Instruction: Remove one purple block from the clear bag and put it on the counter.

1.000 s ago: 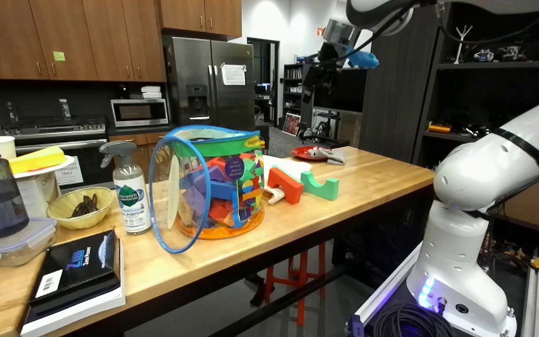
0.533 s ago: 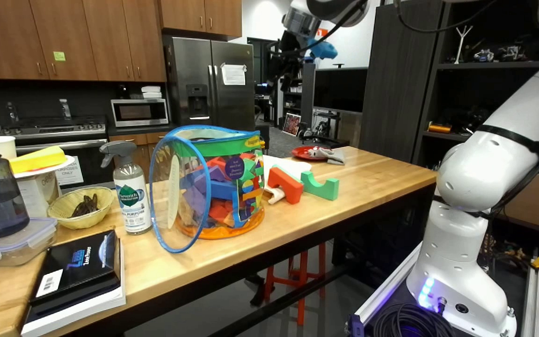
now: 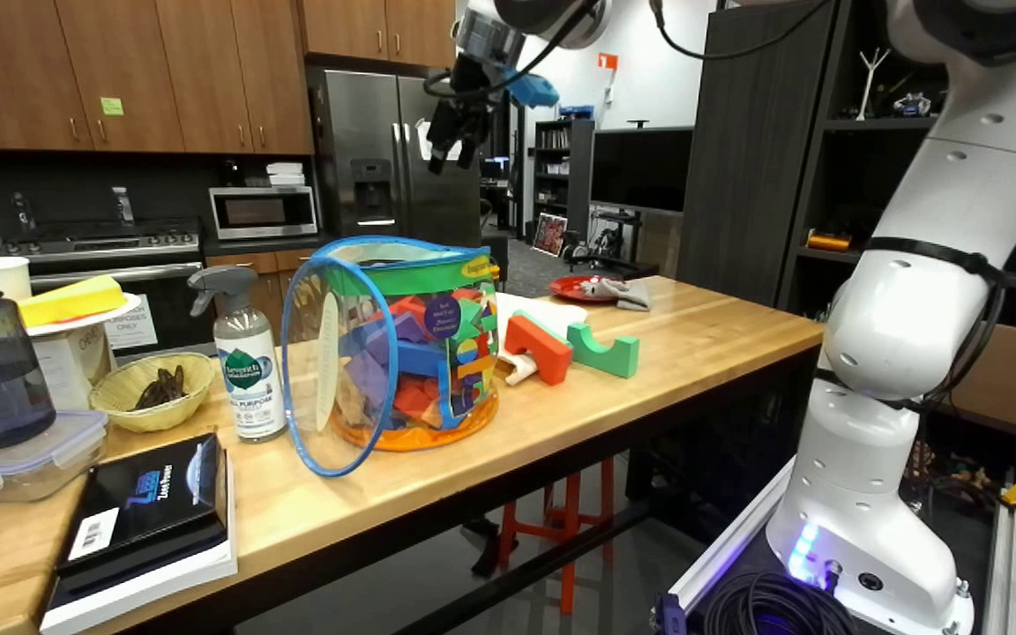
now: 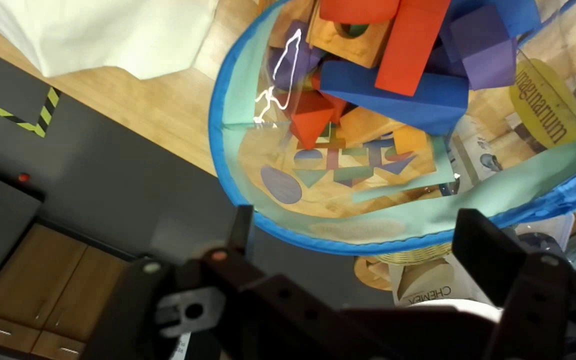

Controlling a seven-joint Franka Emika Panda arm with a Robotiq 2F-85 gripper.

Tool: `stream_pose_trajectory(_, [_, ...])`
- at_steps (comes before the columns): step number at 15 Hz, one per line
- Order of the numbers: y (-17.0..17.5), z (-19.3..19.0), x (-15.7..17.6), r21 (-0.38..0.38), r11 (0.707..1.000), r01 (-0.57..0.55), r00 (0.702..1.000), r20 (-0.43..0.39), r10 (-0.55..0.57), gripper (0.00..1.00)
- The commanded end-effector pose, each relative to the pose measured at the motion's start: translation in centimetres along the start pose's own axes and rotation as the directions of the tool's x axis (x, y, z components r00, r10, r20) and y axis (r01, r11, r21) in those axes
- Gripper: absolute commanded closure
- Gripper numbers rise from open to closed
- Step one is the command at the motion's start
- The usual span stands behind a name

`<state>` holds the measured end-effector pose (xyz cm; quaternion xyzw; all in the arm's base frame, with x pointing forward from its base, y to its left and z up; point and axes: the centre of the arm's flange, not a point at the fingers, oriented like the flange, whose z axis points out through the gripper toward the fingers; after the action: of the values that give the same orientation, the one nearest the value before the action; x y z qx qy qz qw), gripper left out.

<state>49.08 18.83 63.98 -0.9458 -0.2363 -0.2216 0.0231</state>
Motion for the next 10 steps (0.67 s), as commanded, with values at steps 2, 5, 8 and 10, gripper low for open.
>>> stream_pose_trajectory(2, [-2.2,2.0,4.8,0.041,0.996,0.083,0.996,0.012,-0.084,0.0])
stream_pose_trajectory(5, [-5.2,4.9,5.7,0.07,0.988,0.138,0.989,0.051,-0.141,0.0])
stream_pose_trajectory(8, [-8.0,7.9,5.2,0.104,0.978,0.183,0.974,0.112,-0.194,0.0])
stream_pose_trajectory(10, [-9.0,9.5,4.6,0.128,0.972,0.196,0.965,0.151,-0.214,0.0])
